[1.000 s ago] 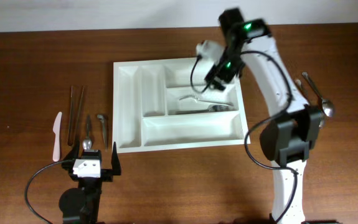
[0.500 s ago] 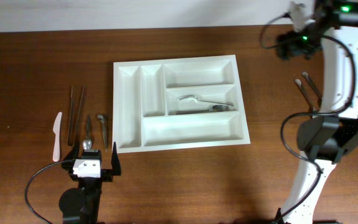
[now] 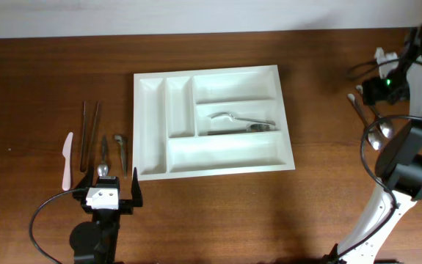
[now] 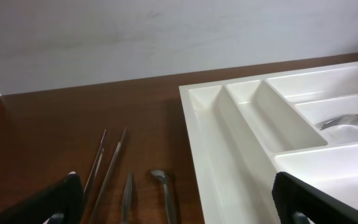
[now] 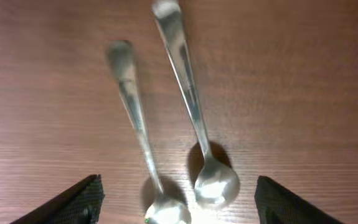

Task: Pack container
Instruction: 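Move the right gripper to the spoons and grasp another spoon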

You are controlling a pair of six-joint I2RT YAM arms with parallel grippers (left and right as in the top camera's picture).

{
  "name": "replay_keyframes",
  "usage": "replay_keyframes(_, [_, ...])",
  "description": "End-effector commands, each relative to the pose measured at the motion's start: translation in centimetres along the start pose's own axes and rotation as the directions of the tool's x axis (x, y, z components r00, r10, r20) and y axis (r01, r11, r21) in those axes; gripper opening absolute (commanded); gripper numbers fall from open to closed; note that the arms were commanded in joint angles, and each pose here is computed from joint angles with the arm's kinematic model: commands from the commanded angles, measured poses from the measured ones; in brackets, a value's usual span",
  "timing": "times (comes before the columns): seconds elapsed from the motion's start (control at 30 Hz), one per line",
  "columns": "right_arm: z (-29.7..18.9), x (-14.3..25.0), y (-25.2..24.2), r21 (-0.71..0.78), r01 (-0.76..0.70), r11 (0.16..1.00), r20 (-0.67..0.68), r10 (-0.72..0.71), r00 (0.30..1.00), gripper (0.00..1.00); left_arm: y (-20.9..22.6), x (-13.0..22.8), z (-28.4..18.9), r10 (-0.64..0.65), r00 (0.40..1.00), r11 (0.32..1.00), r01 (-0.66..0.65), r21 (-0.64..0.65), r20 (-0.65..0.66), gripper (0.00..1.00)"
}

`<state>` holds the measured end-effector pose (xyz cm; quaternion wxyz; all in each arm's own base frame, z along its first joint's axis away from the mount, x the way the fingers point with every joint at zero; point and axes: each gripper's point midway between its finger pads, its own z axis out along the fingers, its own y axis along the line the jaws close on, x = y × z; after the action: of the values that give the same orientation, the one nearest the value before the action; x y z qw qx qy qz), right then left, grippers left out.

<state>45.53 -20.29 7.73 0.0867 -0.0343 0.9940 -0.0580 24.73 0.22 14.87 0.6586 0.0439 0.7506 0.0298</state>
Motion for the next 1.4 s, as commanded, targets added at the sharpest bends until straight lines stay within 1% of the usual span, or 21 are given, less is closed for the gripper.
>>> replay_keyframes(0.0, [2.2, 2.2, -1.1, 0.003, -0.02, 1.0, -0.043, 0.021, 0.999, 0.79, 0.0, 0.2, 0.0, 0.017, 1.0, 1.0, -0.017, -0.006, 0.001, 0.99])
replay_keyframes(0.37, [5.1, 4.8, -2.8, 0.008, -0.078, 0.997, -0.059, 0.079, 0.995, 0.79, 0.0, 0.2, 0.0, 0.017, 1.0, 1.0, -0.017, -0.006, 0.001, 0.99])
replay_keyframes(0.53, [6.3, 5.3, -2.7, 0.003, -0.087, 0.996, -0.052, 0.087, 0.995, 0.79, 0.0, 0.2, 0.0, 0.017, 1.0, 1.0, -0.017, -0.006, 0.001, 0.99])
replay_keyframes(0.77, [6.7, 5.5, -2.5, -0.002, -0.087, 0.996, -0.056, 0.086, 0.995, 0.77, 0.0, 0.2, 0.0, 0.017, 1.0, 1.0, -0.017, -0.006, 0.001, 0.99])
replay_keyframes(0.87, [7.1, 5.6, -2.4, 0.0, -0.086, 0.996, -0.054, 0.086, 0.995, 0.71, 0.0, 0.2, 0.0, 0.017, 1.0, 1.0, -0.017, -0.006, 0.001, 0.99])
replay_keyframes(0.93, [7.3, 5.6, -2.3, -0.004, -0.087, 0.996, -0.05, 0.086, 0.995, 0.63, 0.0, 0.2, 0.0, 0.017, 1.0, 1.0, -0.017, -0.006, 0.001, 0.99])
replay_keyframes(1.03, [7.3, 5.1, -2.3, -0.012, -0.087, 0.996, -0.028, 0.087, 0.996, 0.61, 0.0, 0.2, 0.0, 0.017, 1.0, 1.0, -0.017, -0.006, 0.001, 0.99])
replay_keyframes(1.13, [7.3, 4.9, -2.2, -0.02, -0.088, 0.996, -0.018, 0.087, 0.996, 0.55, 0.0, 0.2, 0.0, 0.017, 1.0, 1.0, -0.017, -0.006, 0.001, 0.99])
replay_keyframes(1.23, [7.3, 4.7, -2.2, -0.019, -0.088, 0.996, -0.012, 0.088, 0.996, 0.55, 0.0, 0.2, 0.0, 0.017, 1.0, 1.0, -0.017, -0.006, 0.001, 0.99])
replay_keyframes(1.37, [7.3, 4.5, -2.1, -0.027, -0.087, 0.996, 0.002, 0.087, 0.996, 0.48, 0.0, 0.2, 0.0, 0.017, 1.0, 1.0, -0.017, -0.006, 0.001, 0.99])
